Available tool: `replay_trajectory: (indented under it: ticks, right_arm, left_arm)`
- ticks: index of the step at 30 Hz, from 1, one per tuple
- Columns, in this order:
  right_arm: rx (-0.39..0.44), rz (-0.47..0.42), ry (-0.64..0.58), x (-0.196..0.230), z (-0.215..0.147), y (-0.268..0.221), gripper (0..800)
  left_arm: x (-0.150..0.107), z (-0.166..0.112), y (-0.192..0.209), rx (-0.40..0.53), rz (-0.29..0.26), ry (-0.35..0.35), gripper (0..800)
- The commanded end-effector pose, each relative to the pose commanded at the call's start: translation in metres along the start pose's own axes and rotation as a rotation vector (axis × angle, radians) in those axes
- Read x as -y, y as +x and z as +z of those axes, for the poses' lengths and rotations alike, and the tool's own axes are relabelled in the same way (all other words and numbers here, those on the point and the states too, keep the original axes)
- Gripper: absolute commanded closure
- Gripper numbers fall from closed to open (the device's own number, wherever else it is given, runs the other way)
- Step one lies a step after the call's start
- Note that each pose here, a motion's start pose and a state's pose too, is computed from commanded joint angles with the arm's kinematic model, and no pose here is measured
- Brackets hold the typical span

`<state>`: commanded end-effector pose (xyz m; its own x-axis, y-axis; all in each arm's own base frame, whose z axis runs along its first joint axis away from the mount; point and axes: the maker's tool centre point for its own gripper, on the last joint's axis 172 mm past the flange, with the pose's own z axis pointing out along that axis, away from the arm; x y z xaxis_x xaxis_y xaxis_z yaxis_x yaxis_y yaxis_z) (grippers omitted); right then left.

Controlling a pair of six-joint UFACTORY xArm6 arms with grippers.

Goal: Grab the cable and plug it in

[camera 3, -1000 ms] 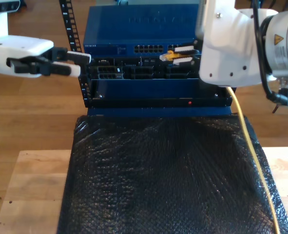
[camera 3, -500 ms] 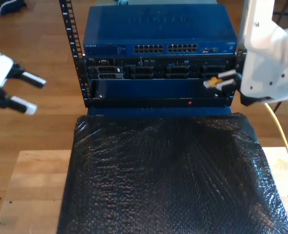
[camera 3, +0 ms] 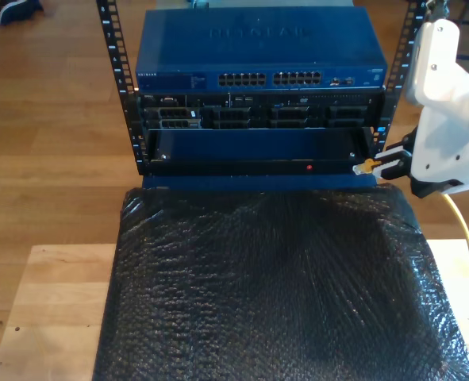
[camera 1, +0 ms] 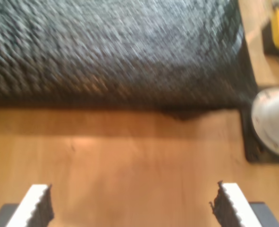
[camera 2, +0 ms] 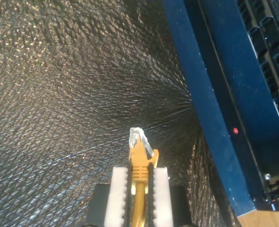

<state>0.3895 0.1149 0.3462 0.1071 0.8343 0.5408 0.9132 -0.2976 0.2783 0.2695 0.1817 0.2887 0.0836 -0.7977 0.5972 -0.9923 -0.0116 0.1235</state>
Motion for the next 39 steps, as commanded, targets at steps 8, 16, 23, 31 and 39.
replay_trajectory:
  ticks: [8, 16, 23, 31, 39]
  right_arm:
    - [0.01, 0.014, 0.022, 0.009, 0.009, -0.009, 797]
    - [0.022, 0.028, 0.042, 0.017, 0.018, -0.02, 797]
    - [0.04, 0.032, 0.057, 0.024, 0.024, -0.03, 797]
    - [0.045, 0.036, 0.065, 0.03, 0.027, -0.035, 797]
    - [0.053, 0.043, 0.075, 0.037, 0.032, -0.042, 797]
  left_arm:
    - [-0.072, 0.025, -0.04, -0.058, 0.074, -0.015, 3]
    - [-0.138, 0.084, -0.053, -0.04, 0.116, -0.055, 3]
    - [-0.175, 0.122, -0.065, -0.035, 0.15, -0.041, 3]
    - [-0.191, 0.156, -0.075, -0.012, 0.121, -0.039, 3]
    - [-0.208, 0.181, -0.089, 0.057, 0.103, -0.051, 2]
